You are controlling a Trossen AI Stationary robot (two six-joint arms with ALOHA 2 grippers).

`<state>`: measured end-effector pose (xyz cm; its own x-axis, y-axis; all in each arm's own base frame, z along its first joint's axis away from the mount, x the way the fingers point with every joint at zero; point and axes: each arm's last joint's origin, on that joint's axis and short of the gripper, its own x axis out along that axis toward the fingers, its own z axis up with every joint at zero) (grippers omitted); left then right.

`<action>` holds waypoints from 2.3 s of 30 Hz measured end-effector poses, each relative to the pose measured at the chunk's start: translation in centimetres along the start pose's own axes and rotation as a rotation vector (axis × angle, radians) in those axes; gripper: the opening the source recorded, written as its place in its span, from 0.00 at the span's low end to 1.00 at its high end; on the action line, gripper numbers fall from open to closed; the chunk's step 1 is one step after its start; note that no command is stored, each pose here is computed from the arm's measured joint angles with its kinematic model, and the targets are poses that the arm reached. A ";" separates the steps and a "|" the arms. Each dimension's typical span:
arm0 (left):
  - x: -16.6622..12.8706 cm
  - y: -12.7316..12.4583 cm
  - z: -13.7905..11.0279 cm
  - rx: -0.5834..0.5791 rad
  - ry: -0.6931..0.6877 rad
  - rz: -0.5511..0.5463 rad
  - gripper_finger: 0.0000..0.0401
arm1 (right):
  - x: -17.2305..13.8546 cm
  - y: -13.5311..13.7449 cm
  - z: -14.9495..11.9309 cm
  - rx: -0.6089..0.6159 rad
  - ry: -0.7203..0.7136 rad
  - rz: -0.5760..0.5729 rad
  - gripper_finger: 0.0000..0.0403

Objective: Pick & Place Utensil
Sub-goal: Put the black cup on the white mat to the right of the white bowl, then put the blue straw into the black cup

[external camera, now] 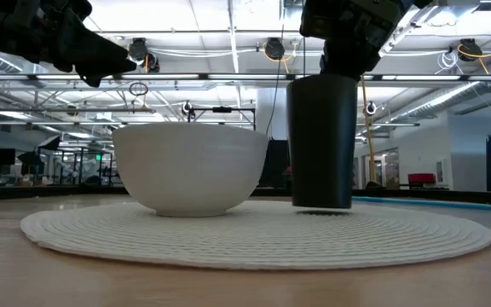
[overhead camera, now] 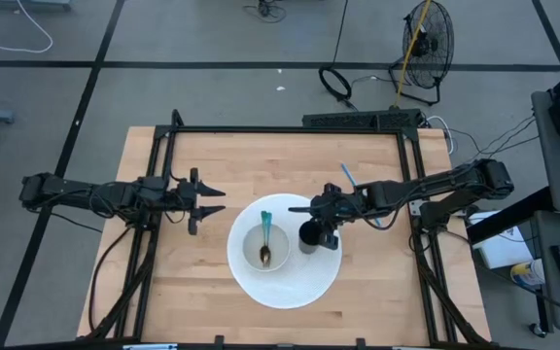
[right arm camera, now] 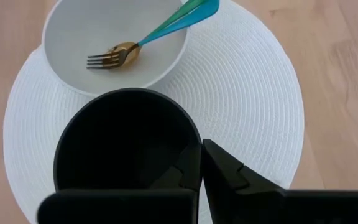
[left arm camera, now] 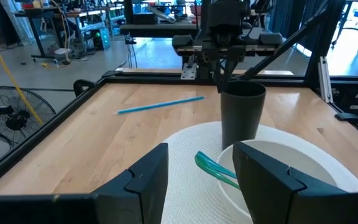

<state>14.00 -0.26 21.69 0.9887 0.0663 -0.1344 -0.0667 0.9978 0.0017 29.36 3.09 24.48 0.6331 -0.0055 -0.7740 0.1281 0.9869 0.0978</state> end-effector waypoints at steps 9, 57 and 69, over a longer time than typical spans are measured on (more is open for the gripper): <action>0.0 0.0 0.0 0.000 0.001 0.000 0.46 | 0.0 0.0 0.0 0.000 -0.001 0.003 0.01; 0.0 0.0 -0.1 0.004 0.006 0.000 0.46 | -0.1 0.3 0.3 -0.017 -0.010 0.084 0.34; 0.0 0.0 -0.1 0.003 0.008 0.000 0.46 | -0.4 -0.1 0.7 -0.022 -0.048 0.079 0.39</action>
<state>13.99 -0.27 21.61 0.9876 0.0660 -0.1427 -0.0660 0.9978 0.0048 29.60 2.89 25.22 0.6764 0.0654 -0.7337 0.0599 0.9879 0.1433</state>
